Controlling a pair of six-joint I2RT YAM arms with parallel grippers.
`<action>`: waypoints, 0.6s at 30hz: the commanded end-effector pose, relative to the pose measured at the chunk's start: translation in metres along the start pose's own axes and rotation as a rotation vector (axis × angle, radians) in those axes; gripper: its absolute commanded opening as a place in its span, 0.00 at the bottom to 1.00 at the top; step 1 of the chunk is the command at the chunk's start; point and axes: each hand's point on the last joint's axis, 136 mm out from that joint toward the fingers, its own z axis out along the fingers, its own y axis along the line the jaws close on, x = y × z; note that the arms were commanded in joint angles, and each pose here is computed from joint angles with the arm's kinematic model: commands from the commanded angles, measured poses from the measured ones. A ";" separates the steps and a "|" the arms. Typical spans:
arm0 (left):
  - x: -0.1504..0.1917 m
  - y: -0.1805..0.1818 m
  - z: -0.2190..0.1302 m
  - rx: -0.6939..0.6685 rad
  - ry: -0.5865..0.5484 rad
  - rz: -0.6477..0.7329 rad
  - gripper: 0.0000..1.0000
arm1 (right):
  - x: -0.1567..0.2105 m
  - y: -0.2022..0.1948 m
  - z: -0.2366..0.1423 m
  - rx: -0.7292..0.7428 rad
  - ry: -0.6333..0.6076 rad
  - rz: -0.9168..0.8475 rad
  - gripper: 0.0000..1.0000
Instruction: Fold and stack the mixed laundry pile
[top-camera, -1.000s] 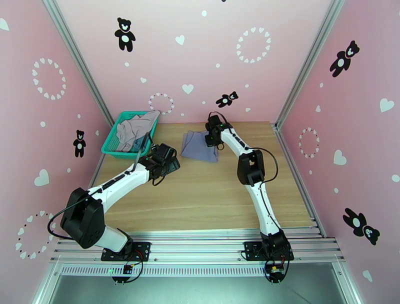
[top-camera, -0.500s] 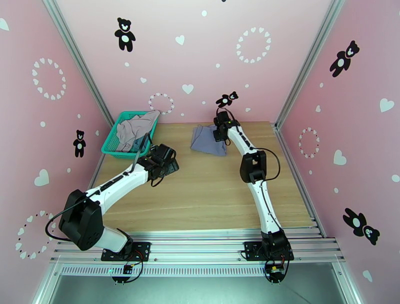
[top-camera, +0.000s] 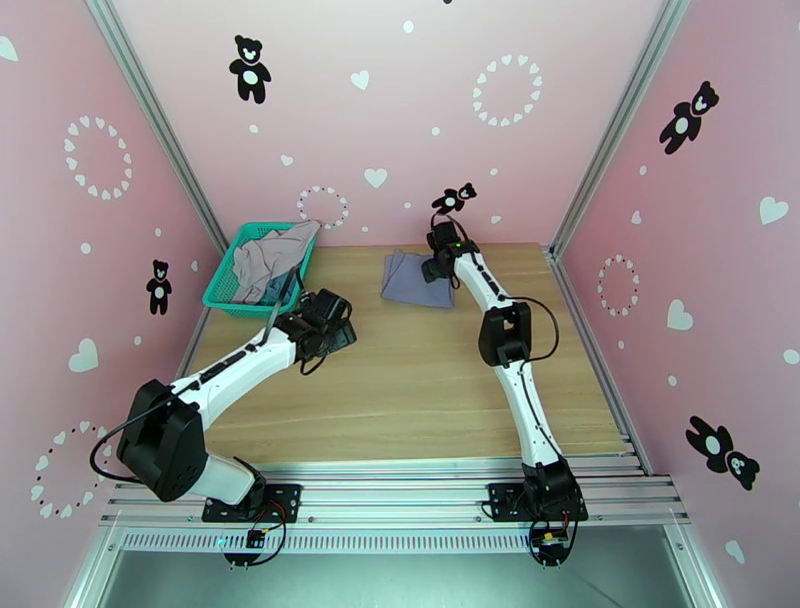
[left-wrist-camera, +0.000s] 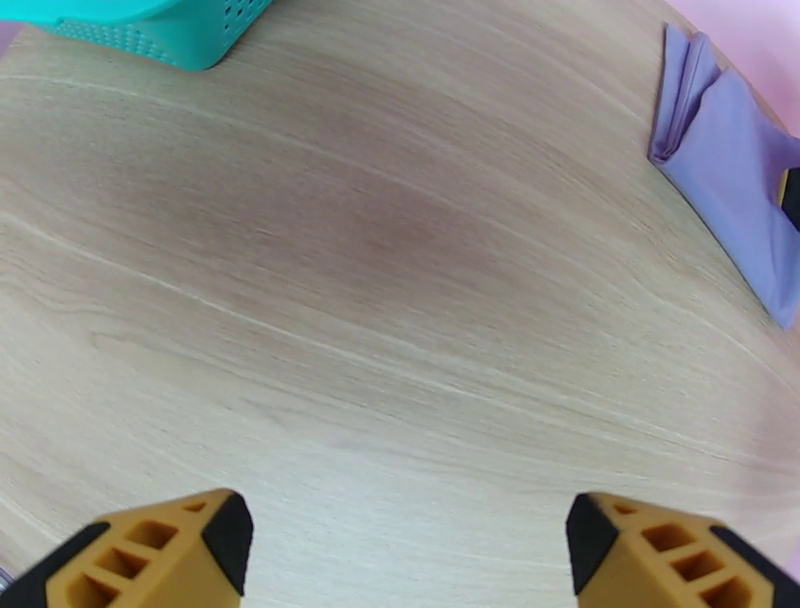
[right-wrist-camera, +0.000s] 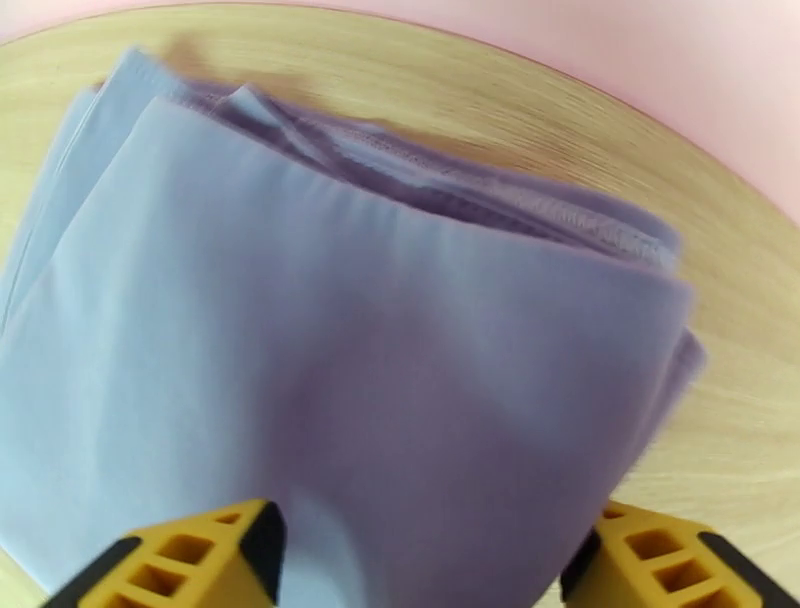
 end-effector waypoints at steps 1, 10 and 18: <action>-0.016 0.000 -0.021 0.004 -0.062 0.025 0.89 | -0.041 -0.025 -0.058 0.003 -0.113 0.087 0.86; -0.073 -0.004 -0.075 0.030 -0.172 0.036 0.88 | 0.002 -0.016 -0.151 -0.131 0.040 0.258 0.84; -0.132 0.009 -0.084 0.067 -0.191 -0.030 0.87 | 0.101 0.043 -0.127 -0.313 0.263 0.387 0.00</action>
